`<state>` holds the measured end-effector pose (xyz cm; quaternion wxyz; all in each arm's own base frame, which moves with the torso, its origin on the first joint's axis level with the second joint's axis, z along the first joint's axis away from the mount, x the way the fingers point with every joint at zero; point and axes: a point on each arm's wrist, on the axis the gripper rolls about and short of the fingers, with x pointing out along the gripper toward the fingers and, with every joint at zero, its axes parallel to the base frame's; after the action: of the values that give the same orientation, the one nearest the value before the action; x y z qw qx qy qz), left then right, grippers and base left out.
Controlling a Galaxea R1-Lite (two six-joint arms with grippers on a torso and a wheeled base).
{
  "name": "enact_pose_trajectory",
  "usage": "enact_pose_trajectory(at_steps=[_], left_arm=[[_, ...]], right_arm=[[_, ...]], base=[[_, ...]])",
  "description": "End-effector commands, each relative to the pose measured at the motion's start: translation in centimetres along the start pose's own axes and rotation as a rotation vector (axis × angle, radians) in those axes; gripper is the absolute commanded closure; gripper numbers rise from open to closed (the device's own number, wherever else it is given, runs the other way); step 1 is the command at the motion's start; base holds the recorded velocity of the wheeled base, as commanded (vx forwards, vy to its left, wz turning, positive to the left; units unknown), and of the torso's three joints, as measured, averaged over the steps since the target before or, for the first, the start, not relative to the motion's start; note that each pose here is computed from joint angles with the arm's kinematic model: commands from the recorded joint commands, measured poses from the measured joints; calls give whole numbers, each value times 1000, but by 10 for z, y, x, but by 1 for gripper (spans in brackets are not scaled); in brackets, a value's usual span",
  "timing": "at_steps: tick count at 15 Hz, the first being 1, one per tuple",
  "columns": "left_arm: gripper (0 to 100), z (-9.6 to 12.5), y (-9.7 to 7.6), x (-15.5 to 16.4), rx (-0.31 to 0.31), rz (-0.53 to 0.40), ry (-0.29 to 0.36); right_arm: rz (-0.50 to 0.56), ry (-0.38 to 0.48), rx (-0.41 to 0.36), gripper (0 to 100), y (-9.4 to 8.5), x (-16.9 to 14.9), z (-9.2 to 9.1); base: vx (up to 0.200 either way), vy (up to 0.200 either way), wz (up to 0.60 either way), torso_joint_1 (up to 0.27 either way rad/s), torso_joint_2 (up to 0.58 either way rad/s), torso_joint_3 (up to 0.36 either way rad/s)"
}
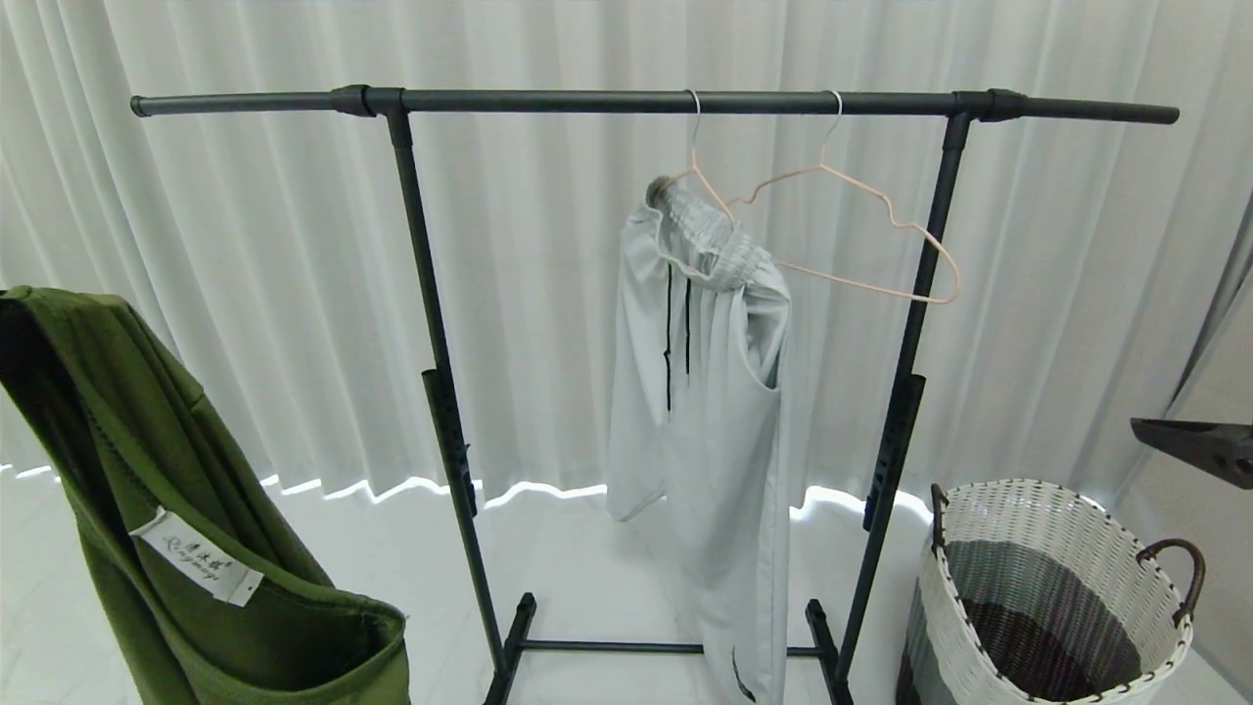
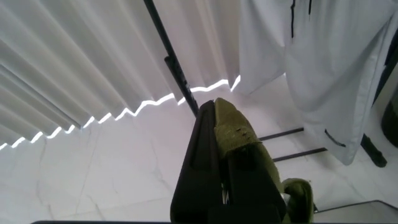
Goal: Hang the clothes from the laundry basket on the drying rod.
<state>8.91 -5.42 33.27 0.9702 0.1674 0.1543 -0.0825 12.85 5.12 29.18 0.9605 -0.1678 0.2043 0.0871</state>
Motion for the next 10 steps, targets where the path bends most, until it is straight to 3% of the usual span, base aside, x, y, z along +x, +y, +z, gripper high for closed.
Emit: enact_pose_trajectory(at_steps=[1,5,10], left_arm=[[100,-2,-1,1,4,-1,9],[100,3,-1,1,-17,1,-38],[100,-3,-1,1,49,4,-42]], right_arm=[[1,5,13,0,1,1,-1],[-3,6,35,0,0,2,-1],[-11,10,43,0,-2,3,-1]], base=[[0,0,0,159,-491,-286],[0,0,0,185,-470,-287],[0,0,0,197,-475,-277]])
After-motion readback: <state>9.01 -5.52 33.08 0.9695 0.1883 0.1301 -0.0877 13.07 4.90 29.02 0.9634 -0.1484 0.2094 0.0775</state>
